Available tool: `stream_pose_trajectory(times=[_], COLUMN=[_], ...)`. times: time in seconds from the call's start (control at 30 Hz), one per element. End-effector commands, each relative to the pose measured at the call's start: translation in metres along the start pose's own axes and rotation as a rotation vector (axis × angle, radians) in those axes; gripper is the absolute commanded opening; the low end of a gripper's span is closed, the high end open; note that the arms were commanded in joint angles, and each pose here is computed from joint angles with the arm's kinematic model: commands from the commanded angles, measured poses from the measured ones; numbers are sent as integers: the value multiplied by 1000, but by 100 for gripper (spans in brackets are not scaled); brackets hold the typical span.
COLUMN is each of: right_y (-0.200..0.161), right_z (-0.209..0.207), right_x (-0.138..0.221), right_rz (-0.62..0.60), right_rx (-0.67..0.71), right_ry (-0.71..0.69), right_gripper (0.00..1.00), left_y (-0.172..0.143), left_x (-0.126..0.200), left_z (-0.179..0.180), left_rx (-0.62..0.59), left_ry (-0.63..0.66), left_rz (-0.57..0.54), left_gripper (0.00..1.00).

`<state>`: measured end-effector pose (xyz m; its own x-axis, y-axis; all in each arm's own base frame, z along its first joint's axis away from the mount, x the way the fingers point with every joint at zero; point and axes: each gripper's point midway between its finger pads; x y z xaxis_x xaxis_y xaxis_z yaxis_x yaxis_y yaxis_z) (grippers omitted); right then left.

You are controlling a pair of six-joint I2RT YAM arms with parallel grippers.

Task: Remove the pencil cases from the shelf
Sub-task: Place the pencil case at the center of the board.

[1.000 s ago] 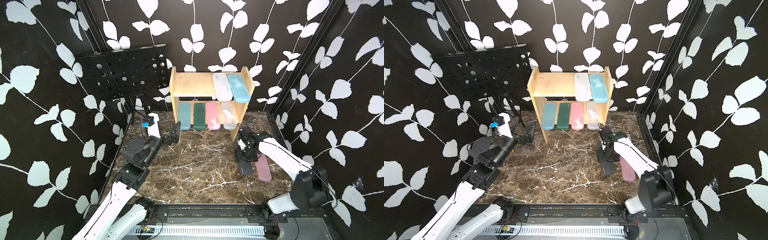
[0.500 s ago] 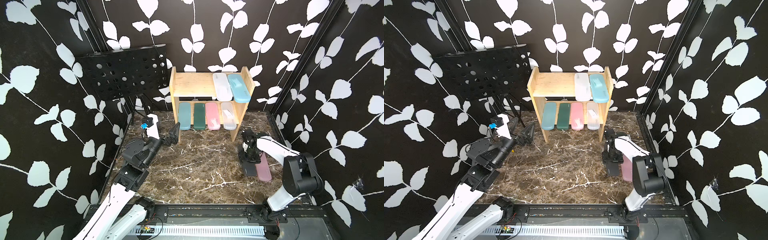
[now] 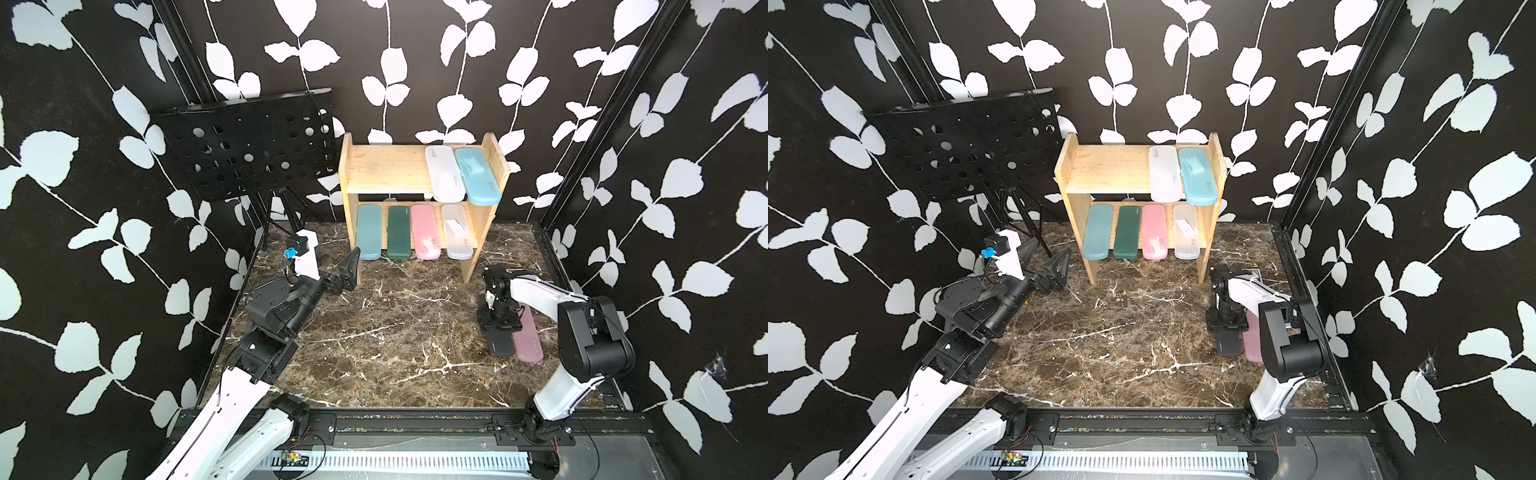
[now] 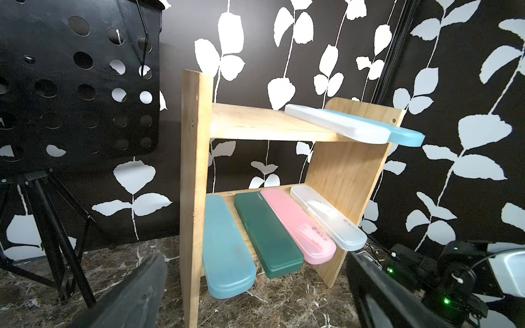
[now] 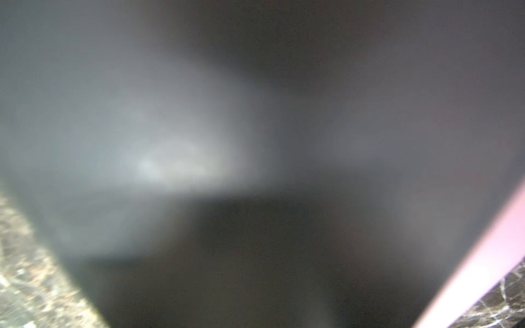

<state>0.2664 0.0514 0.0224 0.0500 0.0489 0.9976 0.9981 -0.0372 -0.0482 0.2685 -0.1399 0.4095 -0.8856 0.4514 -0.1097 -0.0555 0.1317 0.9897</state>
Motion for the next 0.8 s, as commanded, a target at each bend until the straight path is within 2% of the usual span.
stream_pose_trajectory(times=[0.0, 0.13, 0.27, 0.37, 0.47, 0.63, 0.77], right_y=[-5, -5, -3, 5, 15, 27, 22], right_z=[-8, -9, -9, -5, -2, -1, -11], right_x=[-5, -4, 1, 19, 61, 147, 194], right_rz=[12, 11, -5, -71, -216, -520, -634], right_rx=[8, 17, 18, 21, 13, -33, -76], right_ry=[-29, -35, -33, -5, 36, 115, 121], right_gripper=[79, 86, 88, 89, 91, 99, 99], left_y=[3, 1, 2, 5, 9, 14, 28], left_x=[4, 4, 3, 3, -3, -32, -60], left_z=[1, 2, 1, 1, -3, -25, -52], left_rx=[-12, -8, 2, 25, 95, 291, 453], left_ry=[8, 9, 5, 3, -13, -129, -276], left_rz=[-12, -9, -10, -13, -7, 47, 84], left_gripper=[99, 99, 99, 99, 99, 99, 99])
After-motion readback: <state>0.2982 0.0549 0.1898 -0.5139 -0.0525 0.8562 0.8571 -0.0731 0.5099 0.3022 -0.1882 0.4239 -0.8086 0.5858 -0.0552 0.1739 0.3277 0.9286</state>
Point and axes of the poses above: each gripper's point midway between its finger pads, its own x axis back along the fingers, its own z axis along the line the jaws close on, y = z × x, and after that the axes turned 4 degrees about -x, right-handed
